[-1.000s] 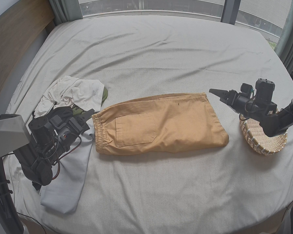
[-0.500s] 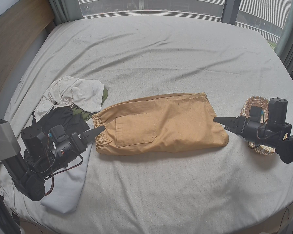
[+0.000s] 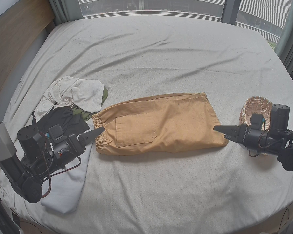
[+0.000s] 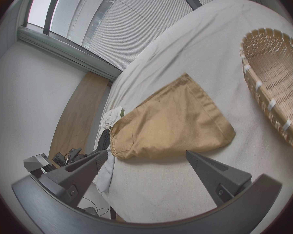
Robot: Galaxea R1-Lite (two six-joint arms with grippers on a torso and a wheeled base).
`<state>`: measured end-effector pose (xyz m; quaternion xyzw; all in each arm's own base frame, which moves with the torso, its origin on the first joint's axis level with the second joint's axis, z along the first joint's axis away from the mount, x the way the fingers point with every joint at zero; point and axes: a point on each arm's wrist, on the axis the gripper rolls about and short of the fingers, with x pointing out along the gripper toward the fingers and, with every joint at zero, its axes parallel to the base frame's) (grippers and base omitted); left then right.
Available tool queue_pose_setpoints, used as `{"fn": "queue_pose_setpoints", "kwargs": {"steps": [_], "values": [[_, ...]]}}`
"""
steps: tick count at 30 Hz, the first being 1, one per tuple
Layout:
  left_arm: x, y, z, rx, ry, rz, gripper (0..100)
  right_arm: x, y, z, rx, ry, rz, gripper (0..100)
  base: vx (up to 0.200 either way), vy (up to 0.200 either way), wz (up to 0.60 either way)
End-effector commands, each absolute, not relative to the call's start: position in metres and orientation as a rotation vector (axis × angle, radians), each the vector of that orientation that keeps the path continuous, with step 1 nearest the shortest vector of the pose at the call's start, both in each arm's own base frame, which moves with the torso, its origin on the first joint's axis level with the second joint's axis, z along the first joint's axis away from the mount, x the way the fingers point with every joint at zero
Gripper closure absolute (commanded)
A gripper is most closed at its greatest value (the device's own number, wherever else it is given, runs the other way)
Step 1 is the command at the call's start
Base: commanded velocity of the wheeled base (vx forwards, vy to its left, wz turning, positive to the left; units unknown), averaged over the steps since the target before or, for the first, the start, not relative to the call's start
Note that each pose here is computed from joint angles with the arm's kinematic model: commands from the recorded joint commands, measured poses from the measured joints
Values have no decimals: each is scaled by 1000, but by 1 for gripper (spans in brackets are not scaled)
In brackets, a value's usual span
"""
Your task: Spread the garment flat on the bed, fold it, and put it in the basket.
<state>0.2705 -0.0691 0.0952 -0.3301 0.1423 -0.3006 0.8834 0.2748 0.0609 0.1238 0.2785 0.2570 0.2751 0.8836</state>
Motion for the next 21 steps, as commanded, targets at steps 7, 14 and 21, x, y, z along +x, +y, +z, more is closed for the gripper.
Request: {"fn": "queue_pose_setpoints", "kwargs": {"steps": [7,14,21], "values": [[273,-68,89,-690,314,-613,0,286,58,80,601,666,509,0,0,0,0],[276,-68,81,-689,336,-600,0,298,53,60,621,715,471,0,0,0,0],[277,-68,81,-690,337,-600,0,314,49,35,652,691,450,0,0,0,0]]}}
